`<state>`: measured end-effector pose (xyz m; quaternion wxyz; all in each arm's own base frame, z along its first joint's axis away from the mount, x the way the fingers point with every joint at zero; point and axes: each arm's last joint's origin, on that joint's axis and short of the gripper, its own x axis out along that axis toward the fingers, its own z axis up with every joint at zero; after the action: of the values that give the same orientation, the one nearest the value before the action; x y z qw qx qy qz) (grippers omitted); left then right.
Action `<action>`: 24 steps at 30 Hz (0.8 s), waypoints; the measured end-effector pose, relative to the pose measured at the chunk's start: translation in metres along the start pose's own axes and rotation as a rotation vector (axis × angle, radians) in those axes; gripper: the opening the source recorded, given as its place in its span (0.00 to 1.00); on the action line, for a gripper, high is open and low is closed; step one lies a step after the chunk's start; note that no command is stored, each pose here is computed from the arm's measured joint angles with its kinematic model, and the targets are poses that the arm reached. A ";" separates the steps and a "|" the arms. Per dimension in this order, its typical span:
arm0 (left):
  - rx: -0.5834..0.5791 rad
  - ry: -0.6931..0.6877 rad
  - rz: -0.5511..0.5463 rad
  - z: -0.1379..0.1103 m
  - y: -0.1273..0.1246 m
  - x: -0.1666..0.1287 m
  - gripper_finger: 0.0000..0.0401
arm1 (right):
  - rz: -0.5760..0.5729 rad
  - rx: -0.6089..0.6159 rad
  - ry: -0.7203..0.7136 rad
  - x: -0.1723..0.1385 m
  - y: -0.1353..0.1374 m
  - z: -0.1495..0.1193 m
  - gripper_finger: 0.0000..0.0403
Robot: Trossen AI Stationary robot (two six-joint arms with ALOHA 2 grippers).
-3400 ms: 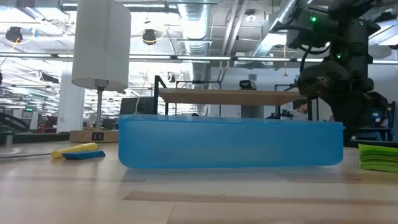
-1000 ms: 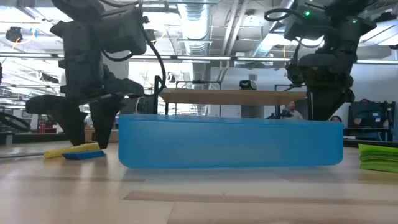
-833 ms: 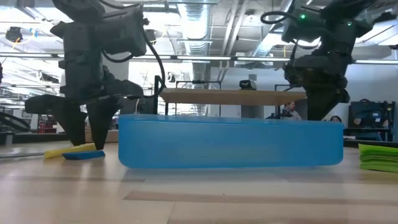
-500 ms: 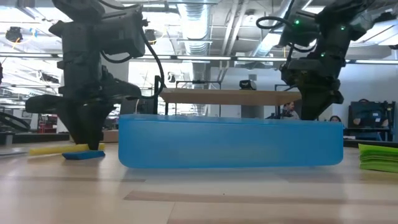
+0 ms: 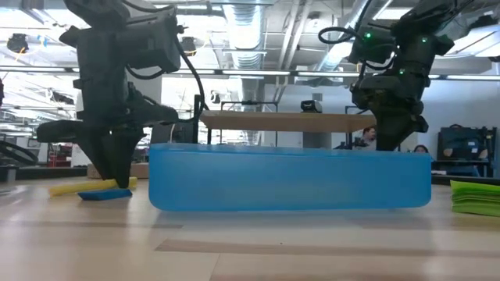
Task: Pack school essentials
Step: Put the yellow pen into the blue supply box
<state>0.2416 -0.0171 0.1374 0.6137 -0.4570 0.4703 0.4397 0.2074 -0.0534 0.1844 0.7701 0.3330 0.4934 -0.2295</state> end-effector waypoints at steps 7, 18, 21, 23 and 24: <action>-0.006 -0.021 0.021 0.002 0.009 -0.013 0.02 | -0.005 0.008 -0.006 -0.001 -0.005 0.003 0.20; 0.057 -0.024 -0.158 0.005 0.011 -0.047 0.02 | -0.004 0.013 -0.012 -0.001 -0.007 0.005 0.20; 0.107 -0.048 -0.280 0.007 0.004 -0.057 0.02 | 0.000 0.012 -0.017 -0.001 -0.007 0.006 0.20; 0.141 -0.072 -0.366 0.008 -0.003 -0.063 0.02 | 0.004 0.016 -0.024 -0.001 -0.006 0.006 0.20; 0.153 -0.082 -0.398 0.009 -0.007 -0.066 0.02 | 0.006 0.017 -0.028 -0.001 -0.006 0.007 0.20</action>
<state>0.2384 -0.0170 0.2045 0.7400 -0.4748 0.3771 0.2911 0.2069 -0.0624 0.1853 0.7746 0.3375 0.4799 -0.2360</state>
